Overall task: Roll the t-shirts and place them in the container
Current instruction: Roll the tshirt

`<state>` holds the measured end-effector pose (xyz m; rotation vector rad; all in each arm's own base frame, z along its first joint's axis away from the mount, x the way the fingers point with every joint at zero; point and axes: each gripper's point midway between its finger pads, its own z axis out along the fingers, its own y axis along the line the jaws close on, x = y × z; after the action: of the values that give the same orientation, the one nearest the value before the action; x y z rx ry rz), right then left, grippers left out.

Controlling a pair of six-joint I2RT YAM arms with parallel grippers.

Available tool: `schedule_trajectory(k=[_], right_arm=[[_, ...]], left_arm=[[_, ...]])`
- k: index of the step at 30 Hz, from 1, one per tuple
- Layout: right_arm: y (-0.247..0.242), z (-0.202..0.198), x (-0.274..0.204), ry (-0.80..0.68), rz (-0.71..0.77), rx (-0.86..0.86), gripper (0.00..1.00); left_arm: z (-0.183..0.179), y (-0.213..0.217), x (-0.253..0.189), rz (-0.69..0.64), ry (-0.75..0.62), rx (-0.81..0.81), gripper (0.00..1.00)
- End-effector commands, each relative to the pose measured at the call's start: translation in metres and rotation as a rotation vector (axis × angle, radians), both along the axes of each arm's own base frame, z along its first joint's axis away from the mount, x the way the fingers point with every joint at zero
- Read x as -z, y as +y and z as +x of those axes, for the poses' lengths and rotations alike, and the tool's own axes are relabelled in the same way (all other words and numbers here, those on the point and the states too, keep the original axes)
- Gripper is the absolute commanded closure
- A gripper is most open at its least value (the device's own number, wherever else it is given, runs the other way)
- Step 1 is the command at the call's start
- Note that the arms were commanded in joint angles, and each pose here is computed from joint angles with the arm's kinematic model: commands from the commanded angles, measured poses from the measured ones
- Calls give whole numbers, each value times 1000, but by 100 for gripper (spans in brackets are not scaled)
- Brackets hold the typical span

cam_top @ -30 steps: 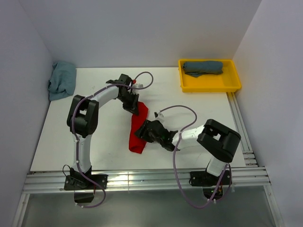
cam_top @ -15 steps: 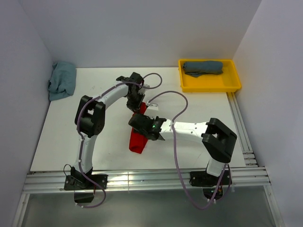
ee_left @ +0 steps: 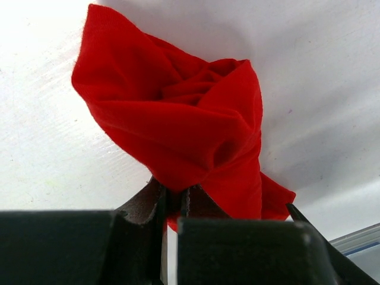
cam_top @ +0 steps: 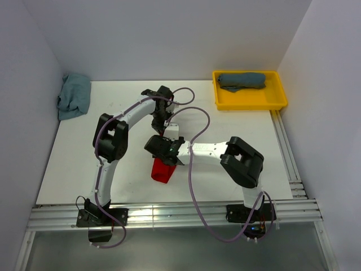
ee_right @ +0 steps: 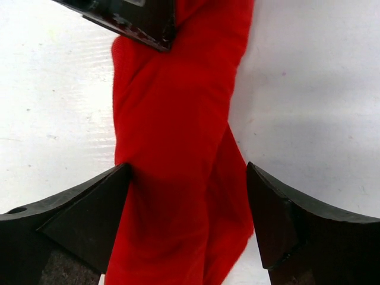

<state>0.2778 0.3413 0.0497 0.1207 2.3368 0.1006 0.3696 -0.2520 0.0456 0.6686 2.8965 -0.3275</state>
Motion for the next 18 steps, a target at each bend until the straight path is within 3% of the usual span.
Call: schedule_trajectory(k=[1,5,18], right_arm=[[2,12,-7,-55,34,-3,14],[8,14,-12,-52,107,-22,13],[10,26,-24,-65,90,-7,10]], left_arm=[[4,1,7,41,-12,12,100],[4,1,7,43,-14,14,100],[6,1,9,54,-11,13,100]])
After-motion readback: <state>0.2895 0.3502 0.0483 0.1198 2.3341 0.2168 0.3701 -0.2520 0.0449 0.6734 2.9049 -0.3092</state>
